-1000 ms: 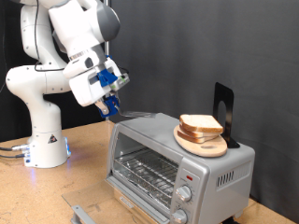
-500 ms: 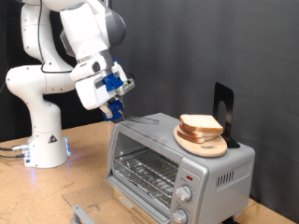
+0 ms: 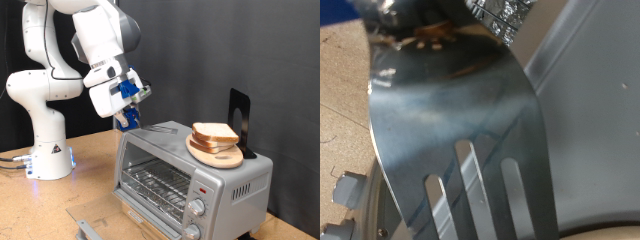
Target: Make a piece of toast with the oven
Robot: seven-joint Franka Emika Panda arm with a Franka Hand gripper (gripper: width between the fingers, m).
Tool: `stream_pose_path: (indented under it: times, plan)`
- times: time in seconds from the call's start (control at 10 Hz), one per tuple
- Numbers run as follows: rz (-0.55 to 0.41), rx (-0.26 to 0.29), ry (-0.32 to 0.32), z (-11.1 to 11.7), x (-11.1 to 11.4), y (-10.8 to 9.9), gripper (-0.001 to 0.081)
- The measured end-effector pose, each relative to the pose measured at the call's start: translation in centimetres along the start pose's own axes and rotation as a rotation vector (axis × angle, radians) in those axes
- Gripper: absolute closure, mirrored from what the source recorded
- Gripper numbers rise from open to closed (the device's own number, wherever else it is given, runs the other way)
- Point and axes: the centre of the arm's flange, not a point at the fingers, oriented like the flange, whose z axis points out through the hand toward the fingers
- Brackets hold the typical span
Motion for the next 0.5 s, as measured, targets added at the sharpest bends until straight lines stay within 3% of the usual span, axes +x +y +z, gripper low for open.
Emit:
stream_pose_path:
  times: [0.5]
  plan:
    - [0.02,0.001,0.016,0.7,-0.1,-1.8,0.0438]
